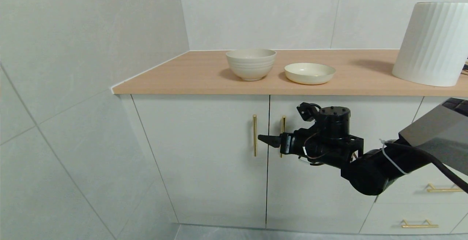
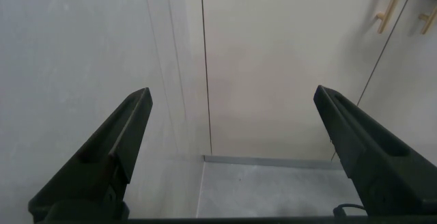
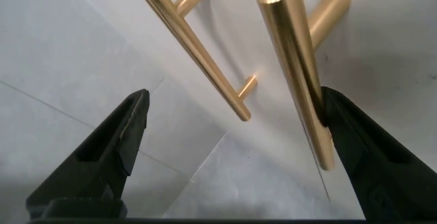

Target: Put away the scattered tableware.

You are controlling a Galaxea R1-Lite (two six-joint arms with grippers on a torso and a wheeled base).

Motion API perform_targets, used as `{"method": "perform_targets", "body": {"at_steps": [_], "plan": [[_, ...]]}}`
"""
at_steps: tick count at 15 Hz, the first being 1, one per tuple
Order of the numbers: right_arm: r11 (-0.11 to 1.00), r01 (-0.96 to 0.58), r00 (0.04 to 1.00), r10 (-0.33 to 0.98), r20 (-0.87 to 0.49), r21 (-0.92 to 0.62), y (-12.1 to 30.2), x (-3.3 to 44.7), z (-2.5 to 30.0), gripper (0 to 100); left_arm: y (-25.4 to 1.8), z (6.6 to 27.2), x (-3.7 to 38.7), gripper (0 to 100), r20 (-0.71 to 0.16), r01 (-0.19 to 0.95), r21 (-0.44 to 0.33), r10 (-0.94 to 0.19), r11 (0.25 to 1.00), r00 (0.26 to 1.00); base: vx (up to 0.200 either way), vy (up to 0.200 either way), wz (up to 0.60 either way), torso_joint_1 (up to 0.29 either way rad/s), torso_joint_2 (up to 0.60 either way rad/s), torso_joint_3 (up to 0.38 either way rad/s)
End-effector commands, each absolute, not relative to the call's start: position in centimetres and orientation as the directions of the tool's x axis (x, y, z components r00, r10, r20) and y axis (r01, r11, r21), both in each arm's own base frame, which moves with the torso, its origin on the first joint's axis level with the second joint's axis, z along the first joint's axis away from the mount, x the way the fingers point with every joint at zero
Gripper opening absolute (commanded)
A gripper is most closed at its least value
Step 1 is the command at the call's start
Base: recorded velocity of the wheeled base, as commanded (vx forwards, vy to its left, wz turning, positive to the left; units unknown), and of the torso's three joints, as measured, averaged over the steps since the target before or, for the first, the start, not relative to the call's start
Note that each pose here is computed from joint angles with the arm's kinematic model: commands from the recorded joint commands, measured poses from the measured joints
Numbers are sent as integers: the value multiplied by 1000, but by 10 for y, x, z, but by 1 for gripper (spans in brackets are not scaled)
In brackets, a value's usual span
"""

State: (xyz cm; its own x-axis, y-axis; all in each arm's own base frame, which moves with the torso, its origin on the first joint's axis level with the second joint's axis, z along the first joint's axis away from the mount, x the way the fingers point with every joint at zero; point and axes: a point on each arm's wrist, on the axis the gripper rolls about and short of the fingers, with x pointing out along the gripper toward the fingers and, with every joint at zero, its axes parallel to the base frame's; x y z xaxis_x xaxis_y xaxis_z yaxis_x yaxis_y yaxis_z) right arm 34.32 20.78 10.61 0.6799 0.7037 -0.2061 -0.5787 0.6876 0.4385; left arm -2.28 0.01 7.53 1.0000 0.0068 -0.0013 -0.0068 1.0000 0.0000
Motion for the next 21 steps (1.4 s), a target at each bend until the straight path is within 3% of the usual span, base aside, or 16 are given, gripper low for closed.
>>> {"method": "perform_targets", "body": {"at_steps": [1, 12, 21], "plan": [[683, -583, 677, 708, -202, 440, 207, 340, 110, 100, 0, 75, -23, 100, -2, -8, 0, 8, 1000, 1000, 0, 0, 0, 0, 0, 0], [539, -661, 504, 834, -224, 521, 185, 295, 120, 100, 0, 75, -23, 100, -2, -8, 0, 8, 1000, 1000, 0, 0, 0, 0, 0, 0], [508, -673, 458, 857, -235, 537, 154, 235, 134, 100, 0, 75, -23, 100, -2, -8, 6, 8, 1000, 1000, 0, 0, 0, 0, 0, 0]]}}
